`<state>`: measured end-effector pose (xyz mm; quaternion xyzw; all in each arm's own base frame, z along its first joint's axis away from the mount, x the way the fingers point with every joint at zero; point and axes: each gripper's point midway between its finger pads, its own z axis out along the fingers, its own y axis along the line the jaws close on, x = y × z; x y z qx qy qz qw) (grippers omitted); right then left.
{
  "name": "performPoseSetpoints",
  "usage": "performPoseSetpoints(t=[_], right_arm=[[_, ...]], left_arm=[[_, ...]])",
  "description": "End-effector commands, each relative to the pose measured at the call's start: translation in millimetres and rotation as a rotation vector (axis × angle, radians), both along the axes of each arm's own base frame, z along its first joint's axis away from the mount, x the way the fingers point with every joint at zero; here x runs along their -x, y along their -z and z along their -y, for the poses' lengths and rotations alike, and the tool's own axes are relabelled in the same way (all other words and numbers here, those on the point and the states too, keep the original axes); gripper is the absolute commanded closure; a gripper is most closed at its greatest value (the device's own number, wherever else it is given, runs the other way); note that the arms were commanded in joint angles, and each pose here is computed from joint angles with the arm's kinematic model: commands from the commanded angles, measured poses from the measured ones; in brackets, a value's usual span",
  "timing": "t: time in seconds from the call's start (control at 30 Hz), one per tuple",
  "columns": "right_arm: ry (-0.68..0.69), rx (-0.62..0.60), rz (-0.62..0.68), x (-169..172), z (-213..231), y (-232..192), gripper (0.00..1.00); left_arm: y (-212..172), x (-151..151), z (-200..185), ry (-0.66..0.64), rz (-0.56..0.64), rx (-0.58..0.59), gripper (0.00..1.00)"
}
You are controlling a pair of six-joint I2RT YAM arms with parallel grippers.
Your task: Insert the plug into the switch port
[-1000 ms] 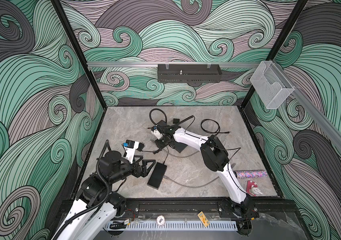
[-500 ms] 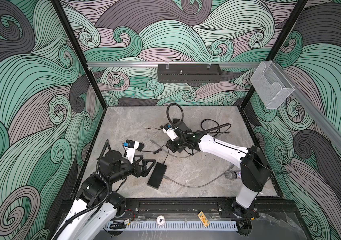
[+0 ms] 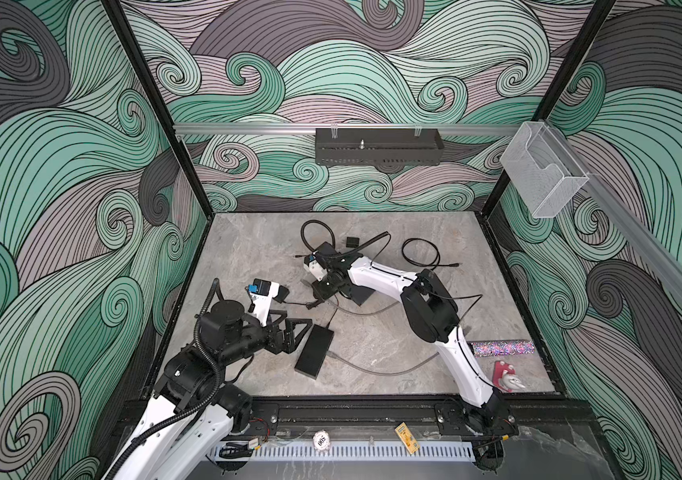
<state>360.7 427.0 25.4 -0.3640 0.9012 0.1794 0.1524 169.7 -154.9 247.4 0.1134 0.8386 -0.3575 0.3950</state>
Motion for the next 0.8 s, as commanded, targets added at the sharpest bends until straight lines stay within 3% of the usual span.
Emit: performPoseSetpoints(t=[0.0, 0.13, 0.5, 0.77], right_arm=[[-0.005, 0.042, -0.024, 3, 7, 7, 0.71], [-0.005, 0.047, -0.033, 6, 9, 10, 0.86], [-0.015, -0.011, 0.050, 19, 26, -57, 0.94], [0.011, -0.118, 0.131, 83, 93, -111, 0.94]], left_arm=[[-8, 2, 4, 0.030, 0.020, 0.006, 0.05], [-8, 2, 4, 0.032, 0.025, 0.008, 0.05], [-8, 2, 3, 0.025, 0.026, 0.005, 0.05], [-9, 3, 3, 0.014, 0.008, 0.031, 0.07]])
